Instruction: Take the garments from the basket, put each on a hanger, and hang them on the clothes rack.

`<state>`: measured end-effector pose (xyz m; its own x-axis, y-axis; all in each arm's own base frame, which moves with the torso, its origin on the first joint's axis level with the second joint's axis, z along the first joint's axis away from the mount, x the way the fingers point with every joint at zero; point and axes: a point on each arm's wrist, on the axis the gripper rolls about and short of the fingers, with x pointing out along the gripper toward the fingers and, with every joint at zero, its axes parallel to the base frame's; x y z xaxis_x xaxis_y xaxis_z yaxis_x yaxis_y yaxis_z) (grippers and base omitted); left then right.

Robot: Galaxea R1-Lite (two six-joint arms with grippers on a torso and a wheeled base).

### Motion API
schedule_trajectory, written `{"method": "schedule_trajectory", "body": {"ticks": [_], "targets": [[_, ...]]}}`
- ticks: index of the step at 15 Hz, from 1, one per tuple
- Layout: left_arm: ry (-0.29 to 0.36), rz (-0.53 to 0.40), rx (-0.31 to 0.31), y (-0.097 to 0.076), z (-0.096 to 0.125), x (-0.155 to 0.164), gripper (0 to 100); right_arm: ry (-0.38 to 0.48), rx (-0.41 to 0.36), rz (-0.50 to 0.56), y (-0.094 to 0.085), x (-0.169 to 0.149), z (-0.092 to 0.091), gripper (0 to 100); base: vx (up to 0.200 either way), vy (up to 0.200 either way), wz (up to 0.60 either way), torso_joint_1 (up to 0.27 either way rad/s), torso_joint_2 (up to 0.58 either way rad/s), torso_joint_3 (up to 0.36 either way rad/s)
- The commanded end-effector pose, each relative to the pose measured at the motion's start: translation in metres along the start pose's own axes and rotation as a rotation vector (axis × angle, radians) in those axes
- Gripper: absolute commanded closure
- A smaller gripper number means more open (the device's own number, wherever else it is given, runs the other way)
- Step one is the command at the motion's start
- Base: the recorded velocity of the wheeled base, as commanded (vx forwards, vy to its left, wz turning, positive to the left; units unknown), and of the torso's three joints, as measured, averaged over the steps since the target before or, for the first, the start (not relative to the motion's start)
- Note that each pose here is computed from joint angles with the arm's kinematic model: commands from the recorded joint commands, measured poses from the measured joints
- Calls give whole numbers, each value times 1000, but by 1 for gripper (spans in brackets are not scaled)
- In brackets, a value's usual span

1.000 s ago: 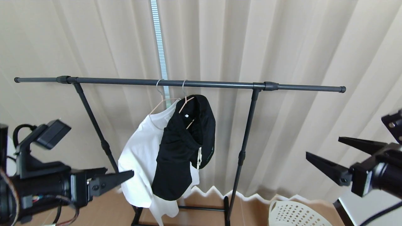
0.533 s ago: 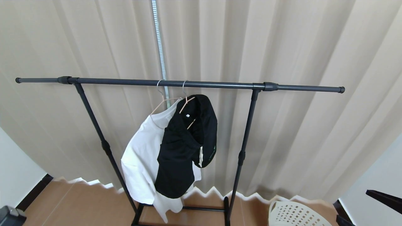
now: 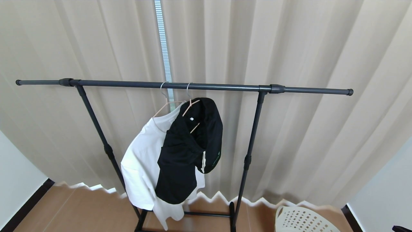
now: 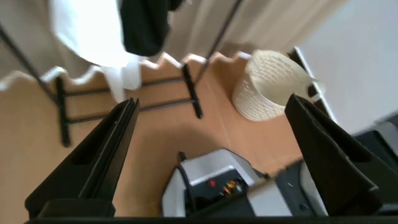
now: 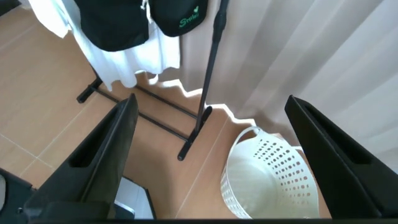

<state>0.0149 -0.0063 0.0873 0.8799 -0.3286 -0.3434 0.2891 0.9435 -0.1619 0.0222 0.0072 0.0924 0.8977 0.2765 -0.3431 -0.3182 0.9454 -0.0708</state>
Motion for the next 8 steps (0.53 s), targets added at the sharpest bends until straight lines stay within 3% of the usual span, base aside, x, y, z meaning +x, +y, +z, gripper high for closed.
{"method": "schedule_trajectory", "body": {"ticks": [1, 2, 5, 7, 8], "targets": [[-141, 64, 39, 0, -9, -14, 0, -64, 25, -56, -2, -13, -11, 0, 0, 0, 0, 0, 0, 0], [-141, 102, 51, 1, -11, -15, 0, -71, 26, -61, -3, -16, -14, 0, 0, 0, 0, 0, 0, 0], [-250, 244, 86, -1, -17, -23, 0, -114, 51, -125, -3, -26, -20, 0, 0, 0, 0, 0, 0, 0], [-372, 258, 121, -4, -23, -30, 0, -148, 69, -210, -2, -29, -23, 0, 0, 0, 0, 0, 0, 0], [-382, 253, 125, -5, -24, -31, 0, -188, 62, -244, -1, -32, -24, 0, 0, 0, 0, 0, 0, 0]]}}
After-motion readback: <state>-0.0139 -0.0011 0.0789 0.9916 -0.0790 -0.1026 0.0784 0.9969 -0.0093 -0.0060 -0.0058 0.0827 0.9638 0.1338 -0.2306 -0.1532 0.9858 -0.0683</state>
